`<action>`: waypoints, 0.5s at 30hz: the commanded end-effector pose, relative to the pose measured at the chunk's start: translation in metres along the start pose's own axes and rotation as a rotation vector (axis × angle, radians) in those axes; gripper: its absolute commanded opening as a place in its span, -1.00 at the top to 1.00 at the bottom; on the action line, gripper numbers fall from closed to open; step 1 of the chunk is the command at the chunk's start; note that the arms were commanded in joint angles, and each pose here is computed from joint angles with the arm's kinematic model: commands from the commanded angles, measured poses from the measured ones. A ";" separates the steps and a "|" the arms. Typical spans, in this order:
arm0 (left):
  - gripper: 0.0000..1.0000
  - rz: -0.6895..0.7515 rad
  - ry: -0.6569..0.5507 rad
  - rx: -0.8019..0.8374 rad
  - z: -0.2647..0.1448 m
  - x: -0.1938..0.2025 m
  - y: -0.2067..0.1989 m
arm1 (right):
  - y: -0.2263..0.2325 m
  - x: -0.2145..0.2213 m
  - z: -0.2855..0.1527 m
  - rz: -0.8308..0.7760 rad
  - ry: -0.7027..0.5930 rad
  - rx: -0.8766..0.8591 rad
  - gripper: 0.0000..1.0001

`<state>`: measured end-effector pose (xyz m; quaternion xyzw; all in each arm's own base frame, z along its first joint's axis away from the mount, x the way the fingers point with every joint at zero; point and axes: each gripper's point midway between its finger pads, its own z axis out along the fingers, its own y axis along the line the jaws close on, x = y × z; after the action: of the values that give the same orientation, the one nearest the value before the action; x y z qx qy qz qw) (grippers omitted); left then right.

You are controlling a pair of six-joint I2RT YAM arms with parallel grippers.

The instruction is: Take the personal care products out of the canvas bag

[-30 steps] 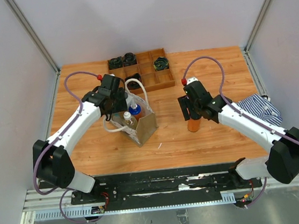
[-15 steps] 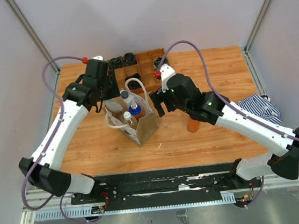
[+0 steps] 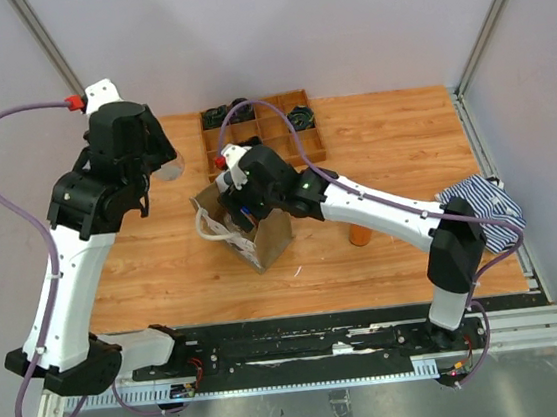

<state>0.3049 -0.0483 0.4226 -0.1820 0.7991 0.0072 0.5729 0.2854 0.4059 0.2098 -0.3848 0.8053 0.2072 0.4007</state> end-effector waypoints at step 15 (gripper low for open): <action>0.95 -0.005 0.145 -0.118 0.048 0.122 0.035 | 0.025 0.018 0.035 0.005 0.043 0.006 -0.44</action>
<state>0.2887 -0.0388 0.2477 -0.1678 0.8894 0.0918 0.4153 0.2733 0.4294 0.1793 -0.3994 0.8106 0.2035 0.3769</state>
